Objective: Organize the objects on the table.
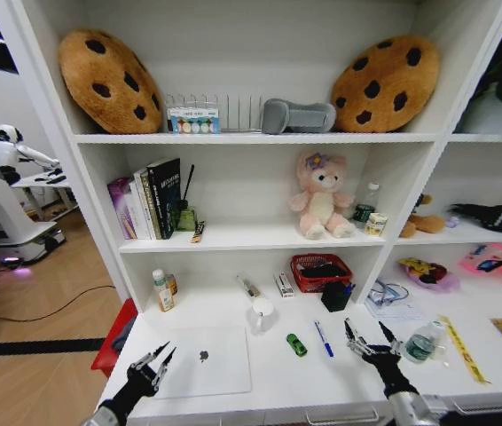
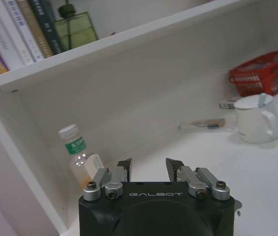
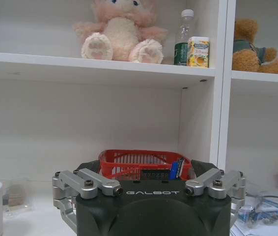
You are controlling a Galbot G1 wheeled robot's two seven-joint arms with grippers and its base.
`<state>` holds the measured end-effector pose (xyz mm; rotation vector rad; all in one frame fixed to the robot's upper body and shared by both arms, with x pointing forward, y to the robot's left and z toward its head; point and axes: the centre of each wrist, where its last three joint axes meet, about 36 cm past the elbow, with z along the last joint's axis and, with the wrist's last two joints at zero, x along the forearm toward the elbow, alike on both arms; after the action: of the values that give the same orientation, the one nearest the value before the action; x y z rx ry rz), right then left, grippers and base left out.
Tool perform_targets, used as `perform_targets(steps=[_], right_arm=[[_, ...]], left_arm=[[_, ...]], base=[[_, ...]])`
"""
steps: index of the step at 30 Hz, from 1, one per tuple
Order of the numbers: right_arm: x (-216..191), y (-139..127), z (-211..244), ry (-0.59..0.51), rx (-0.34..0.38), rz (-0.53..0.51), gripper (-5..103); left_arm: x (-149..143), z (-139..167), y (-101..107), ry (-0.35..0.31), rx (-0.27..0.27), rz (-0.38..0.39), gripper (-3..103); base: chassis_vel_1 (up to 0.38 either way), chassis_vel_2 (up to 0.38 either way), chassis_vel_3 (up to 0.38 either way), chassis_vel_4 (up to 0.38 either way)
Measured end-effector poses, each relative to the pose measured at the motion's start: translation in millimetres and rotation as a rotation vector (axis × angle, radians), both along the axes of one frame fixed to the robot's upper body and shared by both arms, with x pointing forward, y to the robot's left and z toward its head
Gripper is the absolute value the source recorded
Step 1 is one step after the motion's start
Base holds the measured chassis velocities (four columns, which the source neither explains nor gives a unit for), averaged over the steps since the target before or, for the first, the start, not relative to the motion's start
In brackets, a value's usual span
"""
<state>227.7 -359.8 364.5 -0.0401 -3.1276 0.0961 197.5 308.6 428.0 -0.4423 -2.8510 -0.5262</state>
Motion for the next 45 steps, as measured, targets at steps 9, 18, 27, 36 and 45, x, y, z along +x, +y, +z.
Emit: perform_targets(steps=[9, 18, 27, 36, 45], right_arm=[[2, -11, 22, -0.021, -0.013, 0.04, 100], [-10, -4, 22, -0.005, -0.012, 0.088, 100], [-12, -2, 21, 0.0, -0.024, 0.102, 100], [-10, -1, 22, 0.0, -0.024, 0.116, 100], [-13, 5, -6, 0.059, -0.007, 0.153, 100]], left_arm=[[-6, 15, 14, -0.047, -0.178, 0.297, 70], [-9, 25, 55, -0.117, -0.282, 0.531, 100], [-11, 26, 71, -0.137, -0.307, 0.56, 100], [-5, 22, 71, -0.143, -0.307, 0.575, 100], [-5, 22, 70, -0.14, -0.303, 0.576, 100]], base=[[0.0, 0.0, 0.0, 0.0], [0.0, 0.0, 0.0, 0.0], [0.0, 0.0, 0.0, 0.0], [0.0, 0.0, 0.0, 0.0], [0.0, 0.0, 0.0, 0.0]])
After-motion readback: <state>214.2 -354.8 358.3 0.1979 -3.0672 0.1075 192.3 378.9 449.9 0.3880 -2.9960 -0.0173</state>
